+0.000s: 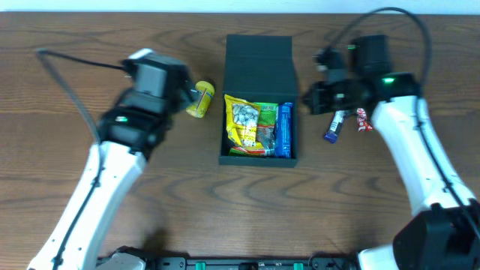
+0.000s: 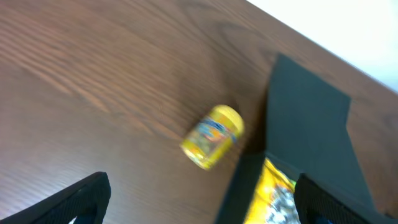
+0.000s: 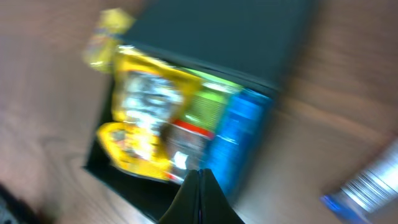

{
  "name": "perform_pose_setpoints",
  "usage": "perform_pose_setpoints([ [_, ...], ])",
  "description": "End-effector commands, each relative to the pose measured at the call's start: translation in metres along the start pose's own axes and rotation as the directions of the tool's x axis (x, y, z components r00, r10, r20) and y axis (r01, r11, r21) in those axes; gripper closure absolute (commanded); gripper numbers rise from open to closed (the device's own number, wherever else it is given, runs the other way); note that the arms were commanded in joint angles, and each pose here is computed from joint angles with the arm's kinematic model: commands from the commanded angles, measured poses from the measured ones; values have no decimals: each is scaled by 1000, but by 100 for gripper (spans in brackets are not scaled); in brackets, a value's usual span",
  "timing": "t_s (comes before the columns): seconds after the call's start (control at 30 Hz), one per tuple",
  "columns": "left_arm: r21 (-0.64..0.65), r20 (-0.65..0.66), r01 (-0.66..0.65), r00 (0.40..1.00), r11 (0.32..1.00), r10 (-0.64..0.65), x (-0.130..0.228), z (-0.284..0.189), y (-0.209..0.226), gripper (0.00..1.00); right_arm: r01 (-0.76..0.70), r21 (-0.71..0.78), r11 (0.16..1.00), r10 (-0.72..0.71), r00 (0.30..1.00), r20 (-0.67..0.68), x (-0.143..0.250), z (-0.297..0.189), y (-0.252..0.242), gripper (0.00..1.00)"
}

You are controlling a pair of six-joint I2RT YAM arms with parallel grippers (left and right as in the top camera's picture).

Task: Pack container
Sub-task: 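Grasp the yellow Mentos bottle with the left gripper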

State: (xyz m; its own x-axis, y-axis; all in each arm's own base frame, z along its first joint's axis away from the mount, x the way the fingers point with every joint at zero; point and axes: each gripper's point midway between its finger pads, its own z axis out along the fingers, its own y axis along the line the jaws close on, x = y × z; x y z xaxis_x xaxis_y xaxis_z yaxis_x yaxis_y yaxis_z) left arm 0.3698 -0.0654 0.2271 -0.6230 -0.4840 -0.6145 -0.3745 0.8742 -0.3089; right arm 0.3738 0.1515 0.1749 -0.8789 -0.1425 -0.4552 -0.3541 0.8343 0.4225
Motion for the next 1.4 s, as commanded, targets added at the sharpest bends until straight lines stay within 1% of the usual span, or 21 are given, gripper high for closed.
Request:
perform_pose_setpoints([
  [0.0,69,-87,9,996,998,-3,0,2,6,5,90,-76,993,-96,992,-79,15,41,32,98],
  [0.13,58,-121,25,992,998,-17,-1,4,21,5,96,-87,992,-109,982,-153,30,96,46,99],
  [0.23,54,-126,10,992,998,-3,0,4,22,5,113,-107,988,-134,967,-216,48,133,52,98],
  [0.37,54,-126,10,992,998,-3,0,4,22,5,140,-129,982,-170,950,-263,68,172,58,98],
  [0.43,52,-129,9,992,999,-3,1,3,23,5,139,-128,982,-172,940,-295,79,186,57,99],
  [0.53,46,-139,6,990,999,0,3,3,25,5,125,-121,985,-158,934,-320,85,184,54,99],
  [0.6,47,-140,-13,990,999,19,4,3,25,5,114,-113,987,-144,941,-306,74,169,53,99],
  [0.63,48,-140,-18,990,999,24,4,3,25,5,109,-108,988,-136,950,-283,63,152,54,99],
  [0.73,47,-140,-18,990,999,24,4,4,25,5,162,-95,982,-176,972,-155,24,95,60,99],
  [0.8,43,-139,-20,990,999,26,4,4,26,5,179,11,984,-179,983,-40,-3,49,47,99],
  [0.87,45,-145,-65,987,997,71,5,9,25,5,135,180,974,-152,985,85,-26,-13,15,99],
  [0.93,58,-142,-140,979,988,147,5,21,22,5,77,229,970,-110,985,135,-28,-47,-4,99],
  [1.0,91,-135,-312,937,946,322,7,43,14,5,11,256,967,-52,987,153,-22,-70,-24,99],
  [1.07,120,-161,-421,885,899,436,18,65,10,5,-37,277,960,-4,989,148,-14,-81,-39,98],
  [1.1,154,-180,-461,857,874,483,26,77,6,5,-57,284,957,17,990,140,-10,-84,-45,98],
  [1.2,276,-230,-546,761,791,606,63,121,-8,5,-90,304,948,59,992,109,3,-89,-60,98],
  [1.27,293,-228,-575,734,764,640,75,144,-12,5,-104,314,944,74,991,107,5,-92,-66,98],
  [1.37,316,-211,-617,695,721,687,87,163,-19,5,-124,324,938,94,990,107,8,-95,-73,98],
])
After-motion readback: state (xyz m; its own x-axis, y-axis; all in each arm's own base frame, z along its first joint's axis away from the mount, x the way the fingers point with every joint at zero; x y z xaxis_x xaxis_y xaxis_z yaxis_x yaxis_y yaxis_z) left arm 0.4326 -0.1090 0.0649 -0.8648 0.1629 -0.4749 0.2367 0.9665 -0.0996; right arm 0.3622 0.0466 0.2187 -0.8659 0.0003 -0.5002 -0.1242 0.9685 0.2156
